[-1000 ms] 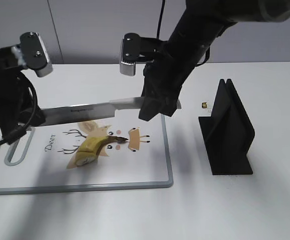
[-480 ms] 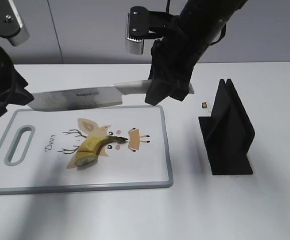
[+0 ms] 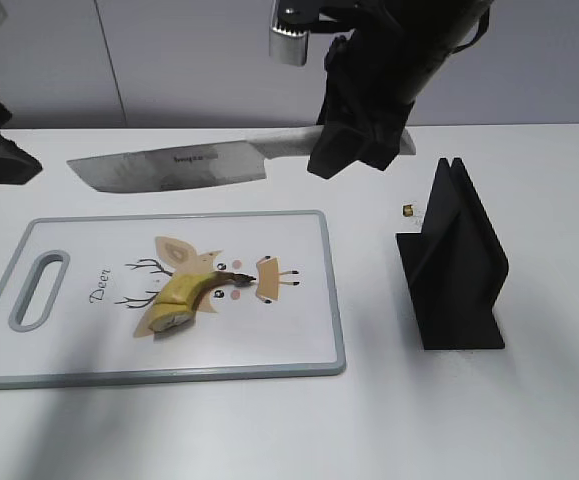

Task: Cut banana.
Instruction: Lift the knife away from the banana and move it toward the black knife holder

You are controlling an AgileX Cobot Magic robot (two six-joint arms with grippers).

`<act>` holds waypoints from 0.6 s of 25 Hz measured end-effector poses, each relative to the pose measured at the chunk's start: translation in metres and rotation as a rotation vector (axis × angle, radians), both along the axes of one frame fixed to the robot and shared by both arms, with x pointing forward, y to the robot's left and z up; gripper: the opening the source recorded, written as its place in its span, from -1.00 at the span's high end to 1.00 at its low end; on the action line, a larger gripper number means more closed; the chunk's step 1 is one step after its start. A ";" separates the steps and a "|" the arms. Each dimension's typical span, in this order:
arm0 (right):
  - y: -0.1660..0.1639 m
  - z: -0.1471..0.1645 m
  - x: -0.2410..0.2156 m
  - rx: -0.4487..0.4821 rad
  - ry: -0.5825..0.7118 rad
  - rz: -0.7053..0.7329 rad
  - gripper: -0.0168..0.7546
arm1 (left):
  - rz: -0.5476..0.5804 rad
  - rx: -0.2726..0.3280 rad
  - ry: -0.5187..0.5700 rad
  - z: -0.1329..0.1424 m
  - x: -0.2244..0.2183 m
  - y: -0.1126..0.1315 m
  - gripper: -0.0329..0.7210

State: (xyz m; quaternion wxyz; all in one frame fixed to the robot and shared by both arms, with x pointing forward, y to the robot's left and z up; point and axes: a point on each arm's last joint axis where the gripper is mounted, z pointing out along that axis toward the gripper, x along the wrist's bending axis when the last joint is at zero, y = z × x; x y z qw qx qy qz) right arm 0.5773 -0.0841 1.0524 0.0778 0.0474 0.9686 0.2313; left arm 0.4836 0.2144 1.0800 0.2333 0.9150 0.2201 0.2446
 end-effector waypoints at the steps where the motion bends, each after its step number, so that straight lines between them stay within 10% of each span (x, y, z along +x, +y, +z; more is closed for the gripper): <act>1: -0.001 0.004 -0.001 0.001 -0.003 -0.015 0.54 | 0.031 -0.001 -0.002 0.002 -0.001 0.002 -0.74; 15: -0.023 0.047 -0.036 0.023 0.248 -0.461 0.54 | 0.704 -0.067 0.387 -0.002 -0.029 0.062 -0.72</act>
